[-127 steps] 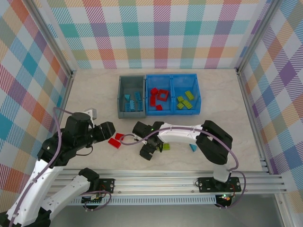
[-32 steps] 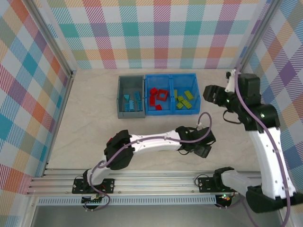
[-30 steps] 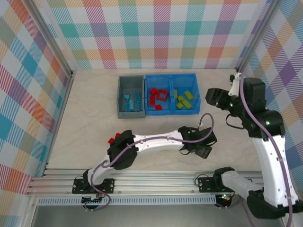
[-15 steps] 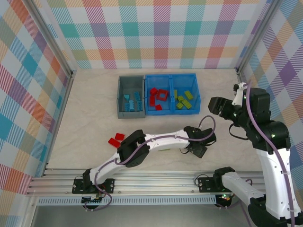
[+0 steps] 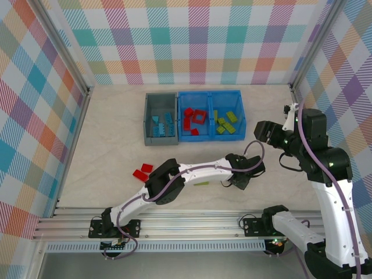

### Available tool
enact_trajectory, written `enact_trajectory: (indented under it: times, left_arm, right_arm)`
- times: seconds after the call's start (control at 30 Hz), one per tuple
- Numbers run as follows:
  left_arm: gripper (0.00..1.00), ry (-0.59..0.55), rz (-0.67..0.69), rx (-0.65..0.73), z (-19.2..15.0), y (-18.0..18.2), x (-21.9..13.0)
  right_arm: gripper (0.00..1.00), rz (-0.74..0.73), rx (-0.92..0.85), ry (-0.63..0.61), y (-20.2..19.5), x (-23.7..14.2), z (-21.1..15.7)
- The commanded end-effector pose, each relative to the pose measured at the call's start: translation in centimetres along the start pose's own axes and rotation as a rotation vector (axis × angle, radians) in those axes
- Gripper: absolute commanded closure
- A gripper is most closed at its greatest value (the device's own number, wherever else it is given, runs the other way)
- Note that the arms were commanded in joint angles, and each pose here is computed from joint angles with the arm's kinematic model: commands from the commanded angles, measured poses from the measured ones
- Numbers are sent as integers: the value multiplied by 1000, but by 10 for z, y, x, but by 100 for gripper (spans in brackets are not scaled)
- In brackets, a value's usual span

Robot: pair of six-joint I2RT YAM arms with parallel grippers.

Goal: Sort the legos into containers by color

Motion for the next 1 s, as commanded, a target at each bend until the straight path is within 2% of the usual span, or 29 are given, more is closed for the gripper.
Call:
enact_trajectory:
  times: [0.0,0.17,0.43,0.57,0.6,0.67,0.73,0.8,0.97]
  left_arm:
    - [54,-64,18,3,12,8,-18]
    - [59,-119,11,-3,20,14,-40]
    - [60,-157,42,-40,23,38,-64]
    - [64,-160,-30,-73,23,53,-70]
    - [63,-154,-56,-69,22,51,-70]
    - [47,-136,-125,-35,21,42,-69]
    - [37,-118,-188,3,17,30,-66]
    - [31,-101,-219,33,14,22,-61]
    - [25,-71,-190,9,17,18,-40]
  right_arm:
    - [26,24,2,-18,4,-5,3]
    - [27,25,1,-12,4,-2,2]
    - [27,44,-9,-2,7,2,2]
    - [27,49,-14,16,7,8,0]
    - [27,52,-12,19,7,9,-1]
    - [27,53,-11,22,7,10,-2]
    - [27,50,-11,24,6,11,-2]
    - [27,48,-10,25,6,11,-3]
    - [27,49,-6,14,6,10,-2]
Point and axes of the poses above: each hand's point on the last joint's axis, 136 mm out from that joint toward the fingers, its own x axis out along the fingers, its own y axis along the line the jaws close on, z = x × y, the point moved 5 cm from there along -x, back along the fingers
